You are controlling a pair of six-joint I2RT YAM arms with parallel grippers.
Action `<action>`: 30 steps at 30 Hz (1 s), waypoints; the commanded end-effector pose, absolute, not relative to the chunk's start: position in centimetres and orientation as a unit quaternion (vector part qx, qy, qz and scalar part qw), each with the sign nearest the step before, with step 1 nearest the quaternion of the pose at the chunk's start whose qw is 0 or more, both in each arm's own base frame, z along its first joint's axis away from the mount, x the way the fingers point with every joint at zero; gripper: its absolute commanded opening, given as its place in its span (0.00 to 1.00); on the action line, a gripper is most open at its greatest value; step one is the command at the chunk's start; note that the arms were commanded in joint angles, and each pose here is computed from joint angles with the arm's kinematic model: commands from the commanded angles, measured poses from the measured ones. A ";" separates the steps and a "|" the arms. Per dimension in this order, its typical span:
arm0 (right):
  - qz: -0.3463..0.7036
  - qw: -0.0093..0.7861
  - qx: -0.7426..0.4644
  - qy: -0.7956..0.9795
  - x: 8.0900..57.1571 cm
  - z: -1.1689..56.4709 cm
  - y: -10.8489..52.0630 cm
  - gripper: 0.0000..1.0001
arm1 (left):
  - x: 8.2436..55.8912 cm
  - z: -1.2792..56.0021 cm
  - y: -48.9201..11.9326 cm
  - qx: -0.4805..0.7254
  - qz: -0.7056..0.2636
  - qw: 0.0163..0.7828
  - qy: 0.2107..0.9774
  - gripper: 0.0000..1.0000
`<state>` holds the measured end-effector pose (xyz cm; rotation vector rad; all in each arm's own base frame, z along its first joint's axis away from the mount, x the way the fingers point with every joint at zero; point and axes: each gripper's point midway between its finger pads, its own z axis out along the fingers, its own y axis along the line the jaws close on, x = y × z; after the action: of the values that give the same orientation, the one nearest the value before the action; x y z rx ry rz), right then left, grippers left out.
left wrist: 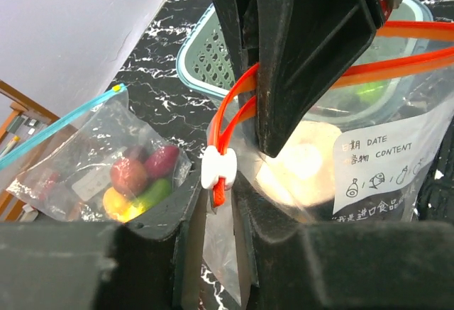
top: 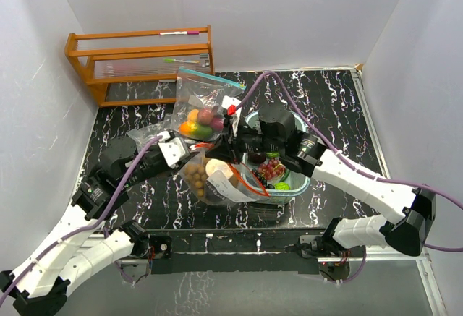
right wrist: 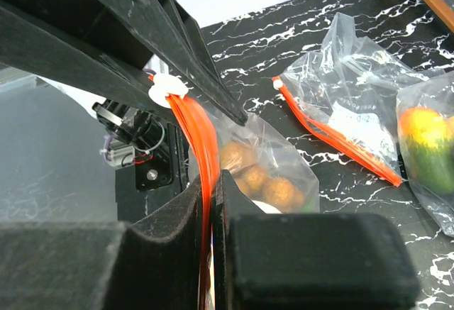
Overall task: Place the food in the zip-top bag and seal the zipper
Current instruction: Zip the zipper food storage bag at the center of the board.
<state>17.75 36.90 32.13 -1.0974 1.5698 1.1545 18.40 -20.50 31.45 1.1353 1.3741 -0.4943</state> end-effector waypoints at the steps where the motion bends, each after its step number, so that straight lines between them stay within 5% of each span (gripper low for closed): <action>1: 0.501 0.484 -0.437 0.569 16.9 38.2 36.8 0.08 | 17.9 33.3 -20.9 0.481 -0.230 0.642 0.551 0.12; 4: 0.503 0.482 -0.437 0.569 16.8 38.2 36.7 0.08 | 18.1 33.6 -20.7 0.474 -0.224 0.653 0.546 0.00; 15: 0.481 0.486 -0.425 0.593 17.6 37.1 36.3 0.15 | 17.4 33.7 -21.2 0.497 -0.233 0.646 0.530 0.00; 20: 0.438 0.530 -0.404 0.604 18.7 37.3 34.4 0.52 | 17.1 34.0 -20.9 0.508 -0.230 0.627 0.544 0.00; 23: 0.413 0.552 -0.408 0.599 18.9 38.1 33.3 0.60 | 17.2 33.9 -20.8 0.507 -0.228 0.620 0.554 0.00; 26: 0.398 0.563 -0.418 0.591 18.8 38.8 32.6 0.94 | 17.4 33.4 -20.7 0.504 -0.225 0.610 0.569 0.00; 30: 0.384 0.565 -0.447 0.578 18.8 38.7 32.7 0.99 | 17.5 32.7 -20.8 0.506 -0.231 0.586 0.590 0.00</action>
<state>18.24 33.10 36.83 -1.0150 1.4387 0.9820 17.69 -20.84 31.31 1.1856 1.3719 -0.5258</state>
